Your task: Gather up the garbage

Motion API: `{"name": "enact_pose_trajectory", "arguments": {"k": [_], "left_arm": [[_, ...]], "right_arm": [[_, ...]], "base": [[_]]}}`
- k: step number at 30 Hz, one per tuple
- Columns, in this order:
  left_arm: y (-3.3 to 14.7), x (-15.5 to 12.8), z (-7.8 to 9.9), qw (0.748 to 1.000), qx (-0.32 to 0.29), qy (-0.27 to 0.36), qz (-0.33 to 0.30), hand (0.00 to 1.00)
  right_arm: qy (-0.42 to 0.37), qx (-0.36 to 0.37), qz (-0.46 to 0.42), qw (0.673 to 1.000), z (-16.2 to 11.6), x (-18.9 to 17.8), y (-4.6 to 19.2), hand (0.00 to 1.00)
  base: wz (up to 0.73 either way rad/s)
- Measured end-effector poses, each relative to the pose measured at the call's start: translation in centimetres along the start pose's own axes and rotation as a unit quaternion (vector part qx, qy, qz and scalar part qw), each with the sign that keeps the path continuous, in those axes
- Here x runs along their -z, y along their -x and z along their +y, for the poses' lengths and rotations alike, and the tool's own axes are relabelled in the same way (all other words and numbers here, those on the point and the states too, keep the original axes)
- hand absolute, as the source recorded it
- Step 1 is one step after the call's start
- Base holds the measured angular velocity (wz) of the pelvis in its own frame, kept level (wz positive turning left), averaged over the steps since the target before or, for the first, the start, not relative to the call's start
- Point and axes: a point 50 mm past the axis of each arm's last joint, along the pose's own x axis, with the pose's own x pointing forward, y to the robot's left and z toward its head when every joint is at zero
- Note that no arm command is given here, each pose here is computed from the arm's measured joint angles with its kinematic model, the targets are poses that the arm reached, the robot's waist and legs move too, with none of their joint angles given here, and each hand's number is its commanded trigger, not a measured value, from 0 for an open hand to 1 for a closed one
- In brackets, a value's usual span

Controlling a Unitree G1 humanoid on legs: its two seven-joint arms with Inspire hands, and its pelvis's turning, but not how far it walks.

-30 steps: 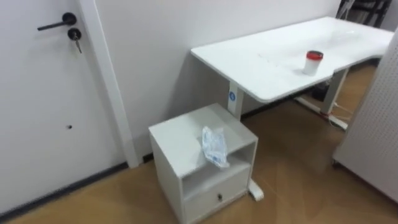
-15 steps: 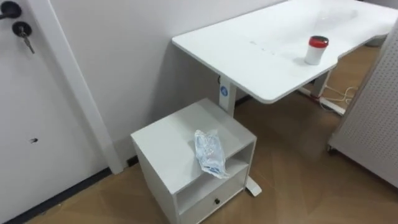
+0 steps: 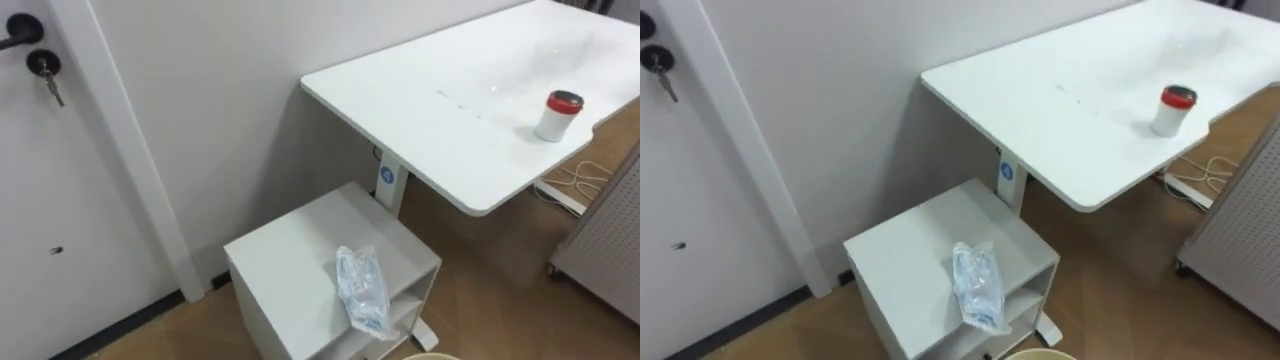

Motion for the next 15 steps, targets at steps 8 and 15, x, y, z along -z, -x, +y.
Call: {"name": "enact_pose_trajectory", "arguments": {"k": [8,15], "left_arm": [[0.1,-0.1,0.0,1.0,0.001,0.0,-0.011,0.0],[-0.1,-11.7,-0.4,0.978,-0.021,-0.021,-0.207,0.0]], "right_arm": [[0.021,-0.006,0.008,1.0,0.2,0.1,-0.1,1.0],[0.032,0.007,-0.012,0.999,0.6,-2.1,-0.7,1.0]], "base": [[0.0],[0.39]]}}
